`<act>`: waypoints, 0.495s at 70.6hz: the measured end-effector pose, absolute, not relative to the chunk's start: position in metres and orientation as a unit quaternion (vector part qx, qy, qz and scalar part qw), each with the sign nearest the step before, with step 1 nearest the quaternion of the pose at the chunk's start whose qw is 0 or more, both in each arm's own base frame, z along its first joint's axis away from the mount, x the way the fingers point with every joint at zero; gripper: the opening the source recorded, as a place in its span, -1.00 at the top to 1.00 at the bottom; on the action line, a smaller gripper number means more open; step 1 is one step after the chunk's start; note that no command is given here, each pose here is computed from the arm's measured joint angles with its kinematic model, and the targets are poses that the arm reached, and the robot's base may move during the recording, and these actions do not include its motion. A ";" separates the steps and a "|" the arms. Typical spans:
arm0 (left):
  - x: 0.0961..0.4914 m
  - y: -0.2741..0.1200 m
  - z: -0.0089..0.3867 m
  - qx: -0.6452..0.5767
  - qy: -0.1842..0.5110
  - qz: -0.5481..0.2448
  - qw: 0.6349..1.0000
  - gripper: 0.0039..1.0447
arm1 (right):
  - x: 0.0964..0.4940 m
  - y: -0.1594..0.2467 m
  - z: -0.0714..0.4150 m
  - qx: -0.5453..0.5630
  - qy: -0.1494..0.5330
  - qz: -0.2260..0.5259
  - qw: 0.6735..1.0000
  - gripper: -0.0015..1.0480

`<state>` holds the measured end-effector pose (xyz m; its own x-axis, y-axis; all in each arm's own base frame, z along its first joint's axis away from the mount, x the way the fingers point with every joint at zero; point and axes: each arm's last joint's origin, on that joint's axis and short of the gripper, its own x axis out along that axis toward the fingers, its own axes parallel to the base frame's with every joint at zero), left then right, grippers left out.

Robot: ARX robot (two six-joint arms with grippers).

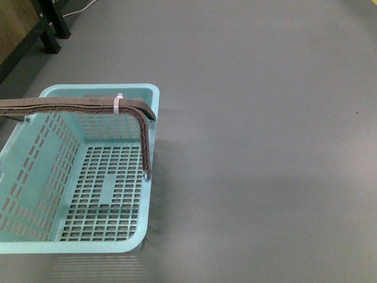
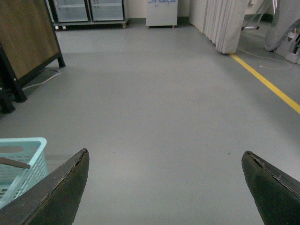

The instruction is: Pick lemon and mango into basket

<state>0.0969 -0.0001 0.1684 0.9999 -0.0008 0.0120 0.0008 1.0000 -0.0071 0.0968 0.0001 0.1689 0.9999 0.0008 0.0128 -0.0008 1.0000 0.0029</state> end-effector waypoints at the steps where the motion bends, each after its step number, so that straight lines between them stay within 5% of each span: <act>1: 0.097 0.000 0.168 -0.004 -0.006 0.000 1.000 -0.87 | 0.097 0.000 0.169 0.001 -0.006 0.000 1.000 -0.83; 28: 0.097 0.000 0.168 -0.004 -0.006 0.000 1.000 -0.87 | 0.097 0.000 0.169 0.001 -0.006 0.000 1.000 -0.83; 35: 0.114 -0.002 0.175 -0.128 0.242 0.041 0.961 -0.87 | 0.097 0.000 0.169 0.001 -0.006 0.001 1.000 -0.83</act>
